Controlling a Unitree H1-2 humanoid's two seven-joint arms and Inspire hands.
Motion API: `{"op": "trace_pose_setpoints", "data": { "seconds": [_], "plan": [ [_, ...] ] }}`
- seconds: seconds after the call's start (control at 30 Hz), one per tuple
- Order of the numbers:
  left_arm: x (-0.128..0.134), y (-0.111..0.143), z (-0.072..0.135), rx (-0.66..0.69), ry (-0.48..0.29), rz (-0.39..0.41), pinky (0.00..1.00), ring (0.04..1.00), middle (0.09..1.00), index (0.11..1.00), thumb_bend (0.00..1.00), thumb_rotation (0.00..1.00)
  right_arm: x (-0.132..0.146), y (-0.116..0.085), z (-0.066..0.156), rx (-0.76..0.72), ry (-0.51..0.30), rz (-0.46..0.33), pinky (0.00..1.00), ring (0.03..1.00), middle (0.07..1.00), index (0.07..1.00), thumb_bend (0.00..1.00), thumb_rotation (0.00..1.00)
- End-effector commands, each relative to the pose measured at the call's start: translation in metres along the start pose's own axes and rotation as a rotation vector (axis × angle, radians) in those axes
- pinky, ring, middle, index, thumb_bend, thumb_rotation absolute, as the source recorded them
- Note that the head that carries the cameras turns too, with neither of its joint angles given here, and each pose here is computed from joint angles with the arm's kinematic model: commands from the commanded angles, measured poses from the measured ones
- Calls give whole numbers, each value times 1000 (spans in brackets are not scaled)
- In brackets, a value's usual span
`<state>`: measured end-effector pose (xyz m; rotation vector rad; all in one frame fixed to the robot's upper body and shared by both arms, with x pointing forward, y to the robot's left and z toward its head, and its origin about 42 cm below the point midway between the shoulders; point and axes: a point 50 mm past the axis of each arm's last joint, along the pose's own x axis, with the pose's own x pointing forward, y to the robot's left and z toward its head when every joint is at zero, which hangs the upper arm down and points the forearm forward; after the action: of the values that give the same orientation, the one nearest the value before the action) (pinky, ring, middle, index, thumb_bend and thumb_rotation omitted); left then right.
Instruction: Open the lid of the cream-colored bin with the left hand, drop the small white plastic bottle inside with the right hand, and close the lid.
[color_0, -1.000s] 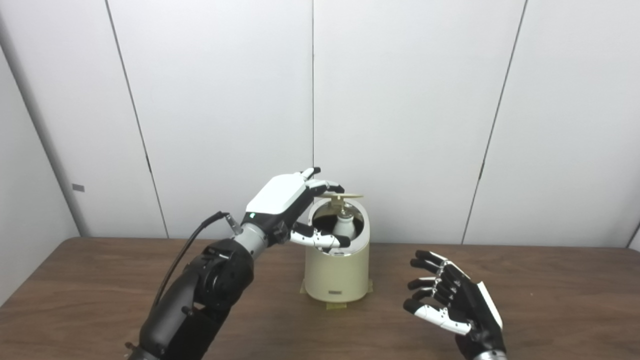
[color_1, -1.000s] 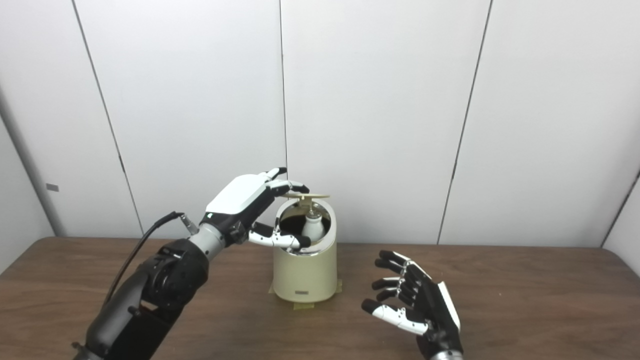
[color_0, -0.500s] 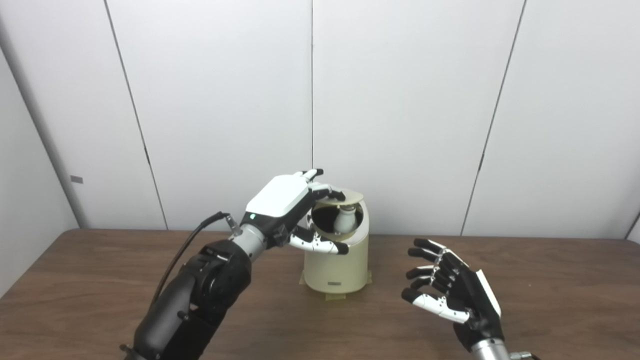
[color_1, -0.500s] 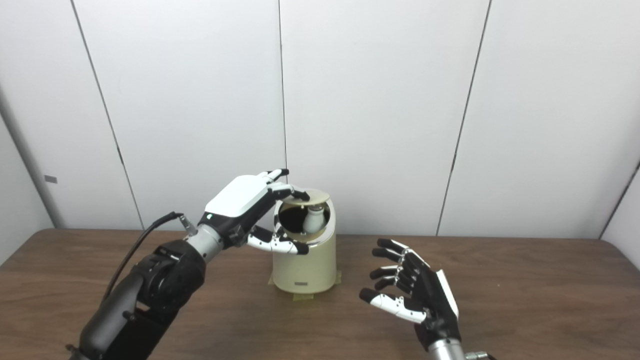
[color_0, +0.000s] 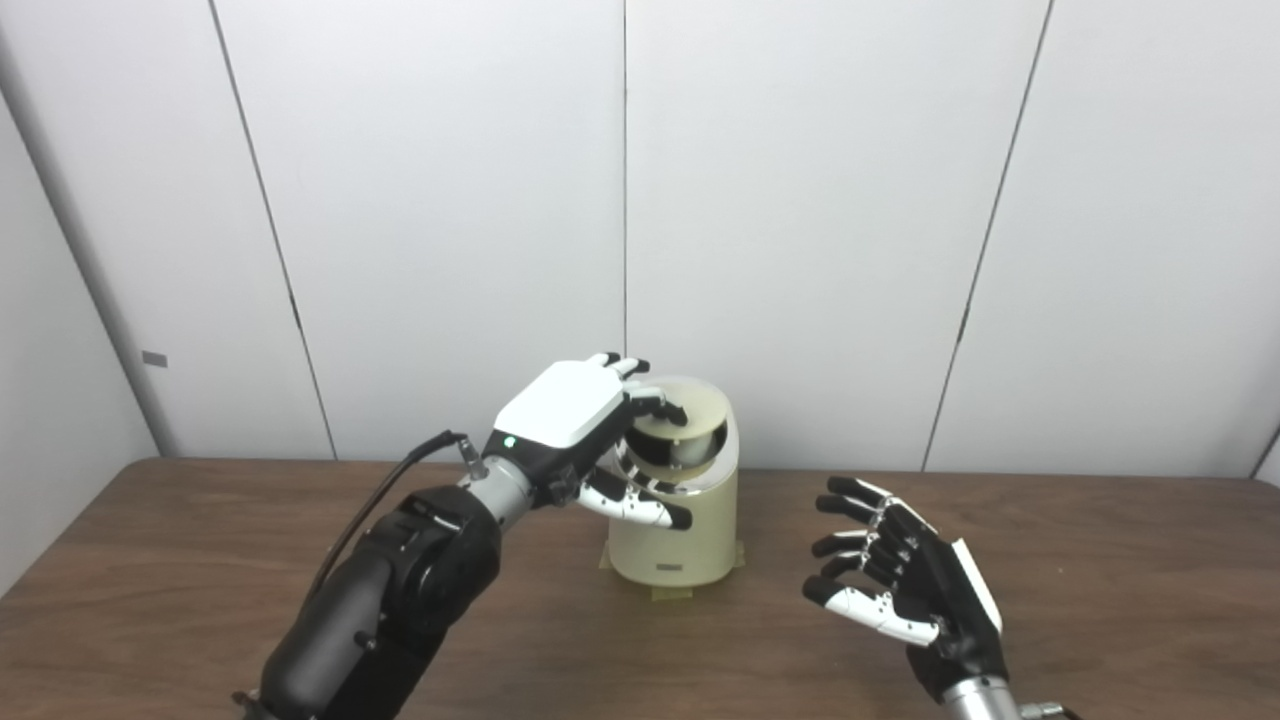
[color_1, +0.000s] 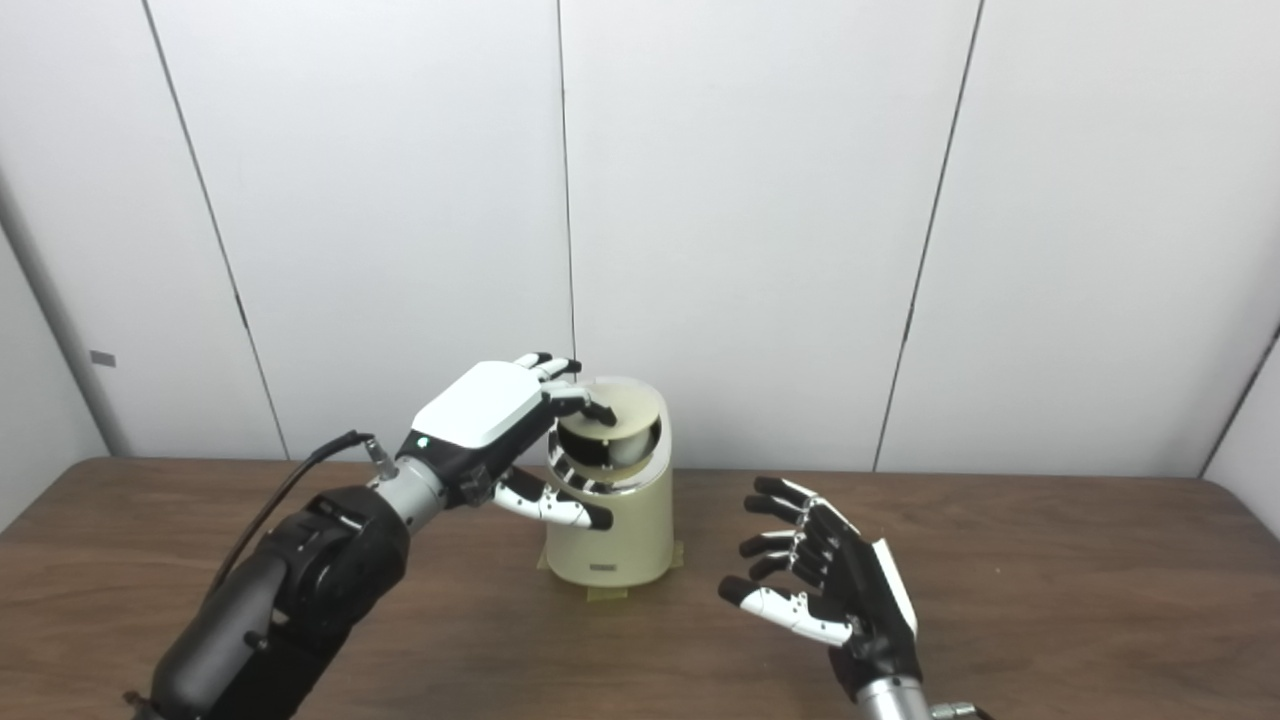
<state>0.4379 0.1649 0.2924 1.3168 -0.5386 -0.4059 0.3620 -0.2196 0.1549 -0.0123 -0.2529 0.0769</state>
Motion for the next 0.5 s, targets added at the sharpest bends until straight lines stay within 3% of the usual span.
{"op": "trace_pose_setpoints", "data": {
  "seconds": [0.0, 0.27, 0.47],
  "plan": [
    [4, 22, 3, 48, -19, 42, 1000, 952, 766, 775, 881, 528, 13, 3, 21, 1, -82, 12, 440, 555, 727, 736, 857, 226],
    [3, 15, 5, 86, -15, 2, 1000, 936, 753, 758, 885, 537, 14, 3, 22, 7, -76, 9, 442, 547, 726, 738, 846, 207],
    [4, 4, 10, 187, -19, -45, 1000, 939, 765, 758, 866, 501, 14, 4, 23, 6, -79, 10, 435, 542, 723, 736, 847, 213]
  ]
}}
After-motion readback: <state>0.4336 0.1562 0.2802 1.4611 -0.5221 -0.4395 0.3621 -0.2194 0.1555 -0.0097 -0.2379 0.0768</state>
